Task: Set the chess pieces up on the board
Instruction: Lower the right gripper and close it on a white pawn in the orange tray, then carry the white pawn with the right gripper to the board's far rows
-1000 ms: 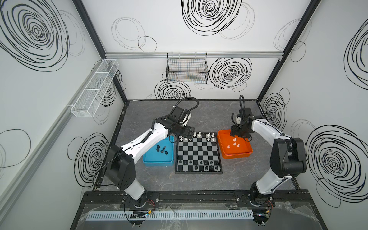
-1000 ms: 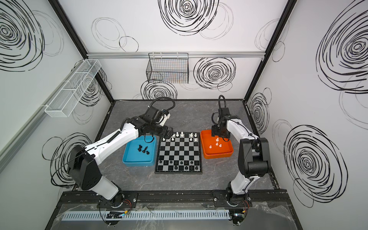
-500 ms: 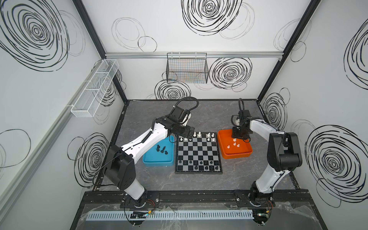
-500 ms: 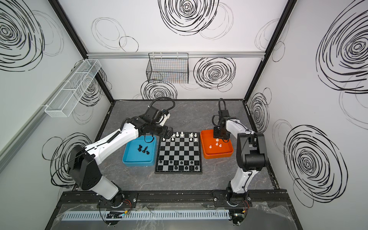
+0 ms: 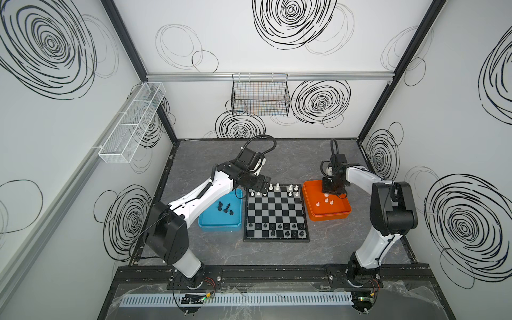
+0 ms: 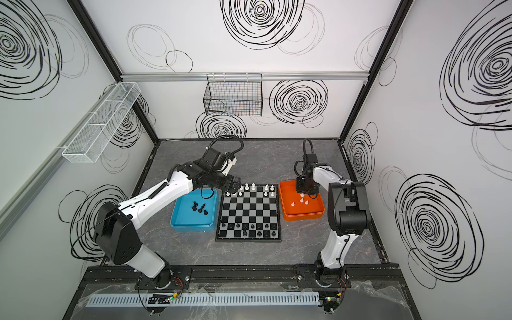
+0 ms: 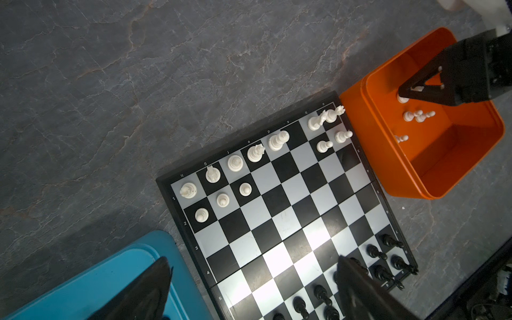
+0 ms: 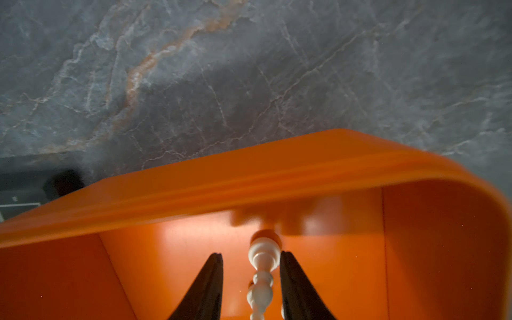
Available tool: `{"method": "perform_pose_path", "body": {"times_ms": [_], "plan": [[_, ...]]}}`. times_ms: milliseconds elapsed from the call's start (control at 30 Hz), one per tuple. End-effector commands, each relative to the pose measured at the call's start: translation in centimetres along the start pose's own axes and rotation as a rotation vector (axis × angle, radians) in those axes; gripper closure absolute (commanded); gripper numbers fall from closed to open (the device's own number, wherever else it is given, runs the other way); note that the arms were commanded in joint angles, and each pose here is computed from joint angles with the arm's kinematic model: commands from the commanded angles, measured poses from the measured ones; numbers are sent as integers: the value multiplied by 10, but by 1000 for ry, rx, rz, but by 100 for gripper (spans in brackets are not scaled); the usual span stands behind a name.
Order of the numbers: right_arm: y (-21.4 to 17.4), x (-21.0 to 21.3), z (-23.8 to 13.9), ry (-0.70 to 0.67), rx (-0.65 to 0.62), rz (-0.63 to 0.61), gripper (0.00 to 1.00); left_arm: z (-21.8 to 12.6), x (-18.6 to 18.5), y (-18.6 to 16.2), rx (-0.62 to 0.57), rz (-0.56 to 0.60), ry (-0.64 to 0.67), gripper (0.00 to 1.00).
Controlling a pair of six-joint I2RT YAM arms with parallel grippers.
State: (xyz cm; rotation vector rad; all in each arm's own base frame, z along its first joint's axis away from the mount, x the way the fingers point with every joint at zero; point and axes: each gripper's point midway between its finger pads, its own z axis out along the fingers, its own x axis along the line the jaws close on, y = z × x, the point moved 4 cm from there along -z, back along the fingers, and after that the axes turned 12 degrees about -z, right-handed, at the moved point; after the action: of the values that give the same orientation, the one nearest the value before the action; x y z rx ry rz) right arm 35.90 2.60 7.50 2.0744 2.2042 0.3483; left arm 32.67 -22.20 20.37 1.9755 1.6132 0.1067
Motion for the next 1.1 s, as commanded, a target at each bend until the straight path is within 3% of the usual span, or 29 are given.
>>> {"method": "perform_pose_path", "body": {"times_ms": [0, 1067], "plan": [[-3, -3, 2, -12, 13, 9, 64, -7, -4, 10, -37, 9, -7, 4], [-3, -9, -4, -60, 20, 4, 87, -6, 0, 4, -33, -2, -1, 4]]}}
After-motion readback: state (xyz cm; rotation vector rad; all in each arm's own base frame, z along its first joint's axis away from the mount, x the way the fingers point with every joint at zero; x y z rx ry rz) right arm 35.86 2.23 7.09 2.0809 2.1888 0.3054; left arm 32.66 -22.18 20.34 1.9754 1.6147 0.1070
